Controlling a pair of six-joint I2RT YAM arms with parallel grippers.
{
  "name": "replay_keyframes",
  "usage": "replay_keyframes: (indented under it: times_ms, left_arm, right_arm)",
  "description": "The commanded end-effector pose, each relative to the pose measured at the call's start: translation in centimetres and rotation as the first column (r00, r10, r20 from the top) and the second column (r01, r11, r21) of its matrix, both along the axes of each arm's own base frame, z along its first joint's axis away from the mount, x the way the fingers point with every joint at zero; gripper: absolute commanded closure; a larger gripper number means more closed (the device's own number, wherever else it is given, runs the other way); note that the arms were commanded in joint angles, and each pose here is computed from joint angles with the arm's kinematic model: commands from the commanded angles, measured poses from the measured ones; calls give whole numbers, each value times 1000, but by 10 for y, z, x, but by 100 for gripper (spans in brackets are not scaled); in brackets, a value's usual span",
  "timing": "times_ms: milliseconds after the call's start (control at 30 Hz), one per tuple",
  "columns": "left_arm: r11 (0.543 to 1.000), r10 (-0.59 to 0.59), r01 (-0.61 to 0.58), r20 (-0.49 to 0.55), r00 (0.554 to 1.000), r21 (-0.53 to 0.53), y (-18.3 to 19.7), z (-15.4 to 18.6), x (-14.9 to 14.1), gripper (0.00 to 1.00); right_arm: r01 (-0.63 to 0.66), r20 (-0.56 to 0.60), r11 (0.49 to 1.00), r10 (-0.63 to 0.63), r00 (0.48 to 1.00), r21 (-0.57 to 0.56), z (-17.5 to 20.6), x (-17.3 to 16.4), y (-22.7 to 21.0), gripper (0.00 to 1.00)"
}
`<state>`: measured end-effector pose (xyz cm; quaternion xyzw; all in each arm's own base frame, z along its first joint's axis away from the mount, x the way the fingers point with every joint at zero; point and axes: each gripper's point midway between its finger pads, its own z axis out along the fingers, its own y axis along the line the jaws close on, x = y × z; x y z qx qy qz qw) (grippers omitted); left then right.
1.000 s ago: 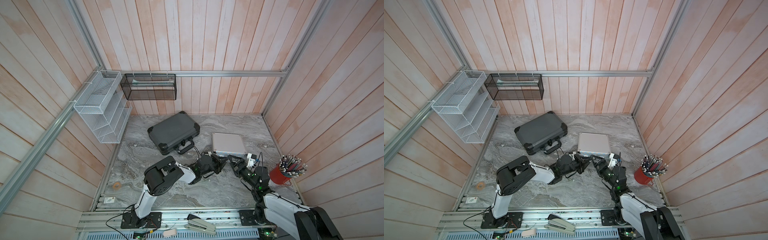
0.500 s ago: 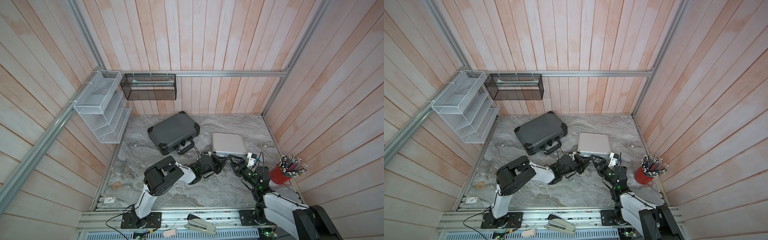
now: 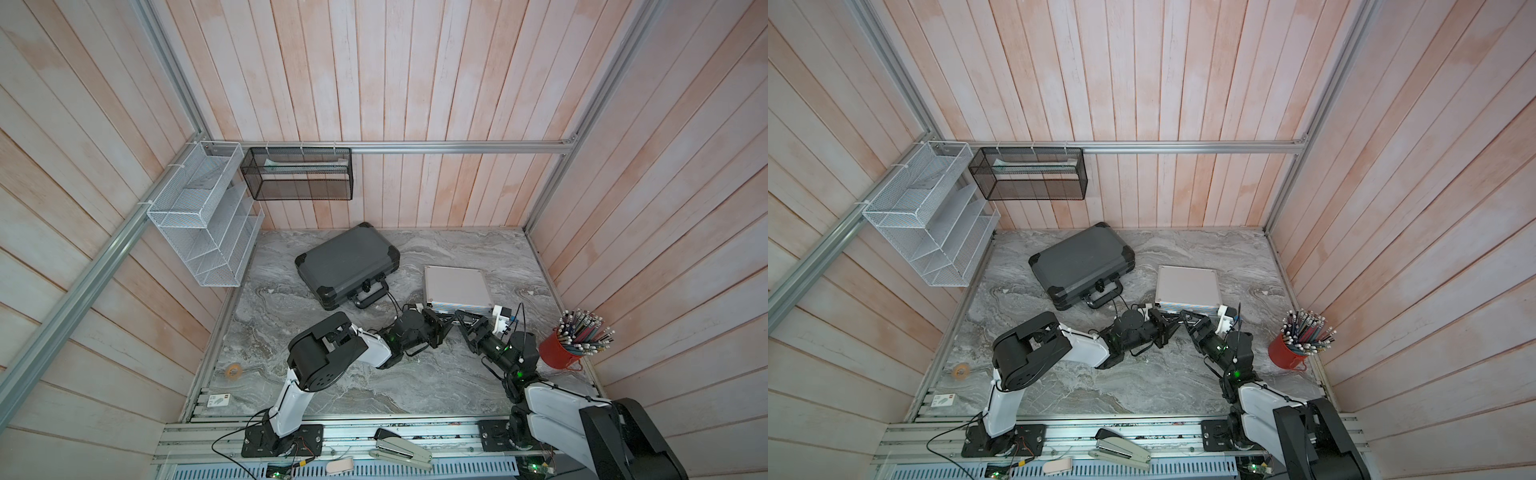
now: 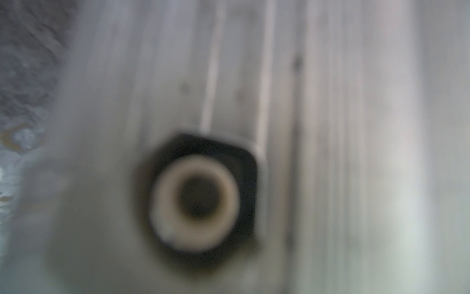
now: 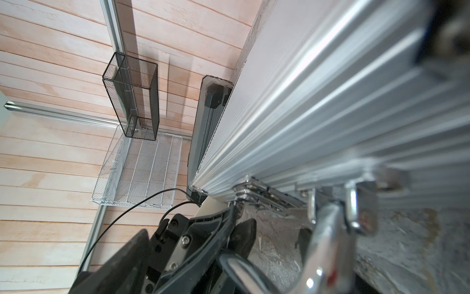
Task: Open the poker set cases
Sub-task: Open the fastener on the poker set case.
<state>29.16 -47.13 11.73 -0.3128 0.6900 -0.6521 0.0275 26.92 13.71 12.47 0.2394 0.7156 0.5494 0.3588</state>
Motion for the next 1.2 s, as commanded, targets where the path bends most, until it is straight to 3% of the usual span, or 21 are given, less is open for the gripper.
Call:
replay_keyframes:
  times_ms: [0, 1167]
  left_arm:
    - [979, 8, 14, 109, 994, -203, -9, 66, 3, 100]
    - [976, -4, 20, 73, 997, -216, -12, 61, -1, 100]
  right_arm:
    - [-17, 52, 1000, 16, 999, 9, 12, 1, 2, 9]
    - [-18, 66, 999, 16, 998, 42, 16, 5, 4, 5]
